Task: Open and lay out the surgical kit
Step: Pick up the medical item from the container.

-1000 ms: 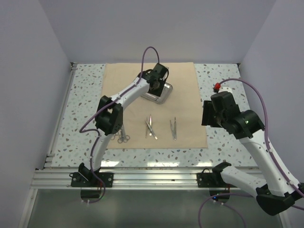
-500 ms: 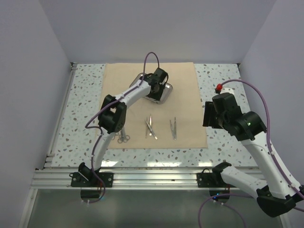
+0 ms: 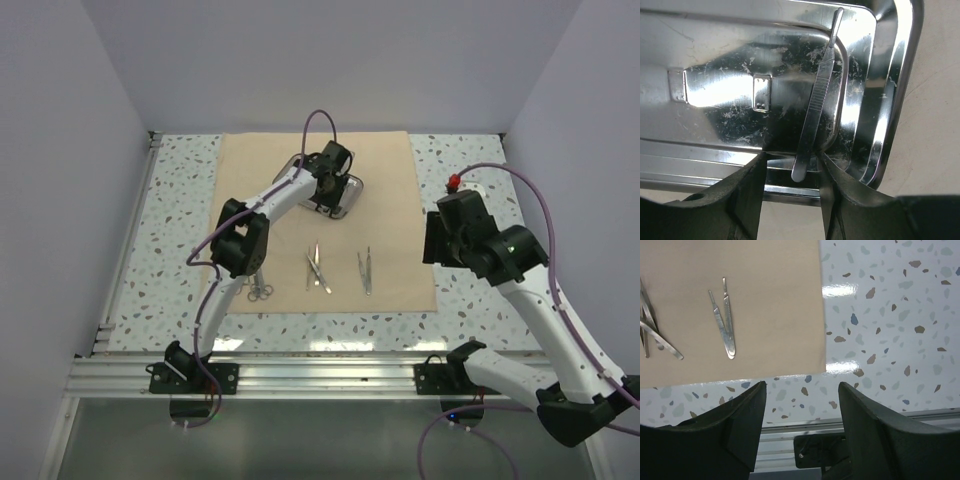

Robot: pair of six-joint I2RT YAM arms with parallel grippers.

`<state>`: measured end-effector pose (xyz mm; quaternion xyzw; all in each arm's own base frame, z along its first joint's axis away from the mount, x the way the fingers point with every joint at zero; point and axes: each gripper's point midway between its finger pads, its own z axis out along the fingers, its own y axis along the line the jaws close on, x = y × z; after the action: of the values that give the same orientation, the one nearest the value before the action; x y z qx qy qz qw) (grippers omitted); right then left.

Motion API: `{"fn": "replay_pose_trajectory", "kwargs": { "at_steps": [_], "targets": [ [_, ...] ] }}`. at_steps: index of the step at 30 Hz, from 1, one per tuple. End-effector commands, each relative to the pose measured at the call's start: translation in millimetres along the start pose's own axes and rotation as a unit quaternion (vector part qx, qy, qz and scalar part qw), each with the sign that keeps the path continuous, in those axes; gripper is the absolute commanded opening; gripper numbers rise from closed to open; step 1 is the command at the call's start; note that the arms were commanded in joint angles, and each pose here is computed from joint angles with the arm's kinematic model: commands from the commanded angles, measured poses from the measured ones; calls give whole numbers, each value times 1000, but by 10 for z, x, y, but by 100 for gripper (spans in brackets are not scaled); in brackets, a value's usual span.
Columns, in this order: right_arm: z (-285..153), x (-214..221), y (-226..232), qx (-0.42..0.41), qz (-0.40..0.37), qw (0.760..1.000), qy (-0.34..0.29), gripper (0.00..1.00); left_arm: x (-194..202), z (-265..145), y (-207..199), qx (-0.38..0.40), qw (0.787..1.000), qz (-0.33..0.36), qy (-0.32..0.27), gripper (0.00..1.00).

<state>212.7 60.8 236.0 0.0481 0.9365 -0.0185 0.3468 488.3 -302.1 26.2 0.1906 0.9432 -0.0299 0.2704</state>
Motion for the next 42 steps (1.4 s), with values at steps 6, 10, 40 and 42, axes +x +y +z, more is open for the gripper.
{"fn": "replay_pose_trajectory", "kwargs": {
  "at_steps": [6,10,40,42],
  "targets": [
    [62,-132,47,6,15,1000,-15,64,288,200,-50,28,998,24,43,40],
    [92,-137,63,7,15,1000,-13,64,472,265,-52,29,997,24,69,34],
    [25,-112,53,-11,5,1000,-22,64,-125,-199,-406,113,990,-82,4,0],
    [-5,-113,46,-14,2,1000,-27,64,-188,-272,-419,117,989,-93,-6,0]
  ]
}}
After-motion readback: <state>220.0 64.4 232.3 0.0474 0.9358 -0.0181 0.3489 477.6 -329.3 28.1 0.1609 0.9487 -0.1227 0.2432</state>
